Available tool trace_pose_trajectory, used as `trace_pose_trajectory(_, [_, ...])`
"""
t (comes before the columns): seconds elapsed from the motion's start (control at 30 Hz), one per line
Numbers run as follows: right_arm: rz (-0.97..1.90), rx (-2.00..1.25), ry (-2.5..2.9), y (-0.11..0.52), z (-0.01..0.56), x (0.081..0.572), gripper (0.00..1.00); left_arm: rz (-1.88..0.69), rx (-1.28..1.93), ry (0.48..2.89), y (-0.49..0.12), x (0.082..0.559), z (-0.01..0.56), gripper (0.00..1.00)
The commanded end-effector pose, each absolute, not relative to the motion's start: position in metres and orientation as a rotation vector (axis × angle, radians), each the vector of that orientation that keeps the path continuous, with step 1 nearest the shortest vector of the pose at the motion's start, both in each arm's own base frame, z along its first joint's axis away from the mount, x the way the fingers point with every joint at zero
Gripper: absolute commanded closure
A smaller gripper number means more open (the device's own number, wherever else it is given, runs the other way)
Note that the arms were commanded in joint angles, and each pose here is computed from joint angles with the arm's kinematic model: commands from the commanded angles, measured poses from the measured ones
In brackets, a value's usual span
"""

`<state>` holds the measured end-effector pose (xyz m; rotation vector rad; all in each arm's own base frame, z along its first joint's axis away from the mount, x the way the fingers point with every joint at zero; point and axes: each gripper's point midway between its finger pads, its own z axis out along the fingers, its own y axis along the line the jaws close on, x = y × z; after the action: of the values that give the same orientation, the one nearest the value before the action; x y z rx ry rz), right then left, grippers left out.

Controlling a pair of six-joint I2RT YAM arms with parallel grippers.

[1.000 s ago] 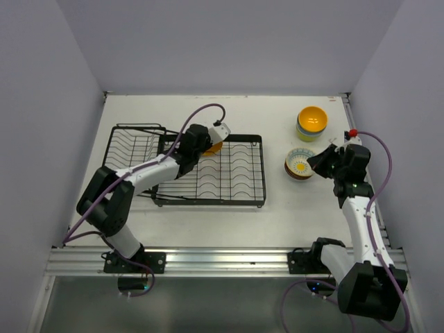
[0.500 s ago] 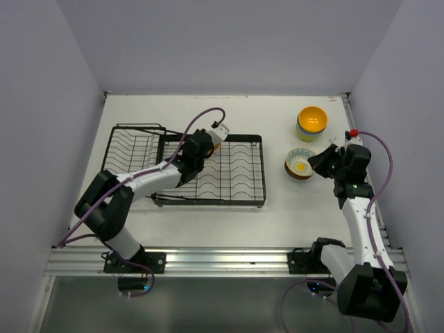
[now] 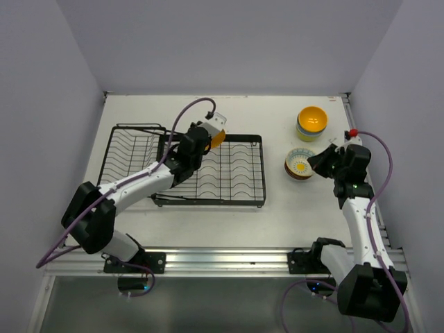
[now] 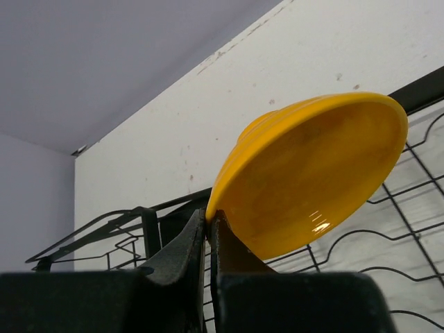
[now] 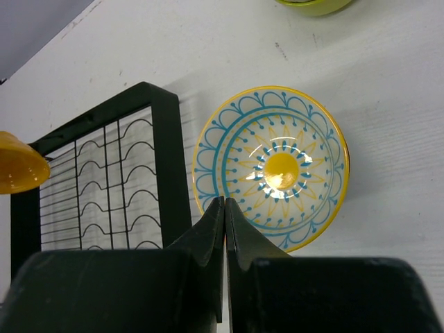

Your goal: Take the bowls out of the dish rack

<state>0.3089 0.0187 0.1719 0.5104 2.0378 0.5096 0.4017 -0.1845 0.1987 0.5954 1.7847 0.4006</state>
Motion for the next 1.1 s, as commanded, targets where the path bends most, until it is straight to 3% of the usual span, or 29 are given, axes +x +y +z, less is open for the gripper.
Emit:
trace_pose_trajectory(0.0, [0.542,0.417,1.99,0.026,0.187,0.315,1.0,0.151,0.471,1.782,-0.206,0.387,0.241,1.0])
trace_pose_trajectory(0.13, [0.635,0.34,1.956,0.04,0.198,0.314,0.93,-0.057,0.462,1.905,-0.222,0.362,0.228,1.0])
trace_pose_trajectory(0.37, [0.788,0.026,1.968,0.102,0.216,0.303,0.65,-0.387,0.534,1.949,-0.25,0.32,0.21,1.0])
trace_pose_trajectory(0.53, [0.811,-0.135,1.982,0.143,0.22,0.292,0.51,-0.477,0.573,1.943,-0.259,0.309,0.214,1.0])
trace_pose_trajectory(0.73, [0.839,-0.278,1.986,0.194,0.225,0.282,0.45,-0.511,0.573,1.962,-0.262,0.303,0.213,1.0])
trace_pose_trajectory(1.07, [0.739,-0.319,2.013,0.223,0.214,0.287,0.45,-0.599,0.609,1.954,-0.271,0.291,0.22,1.0])
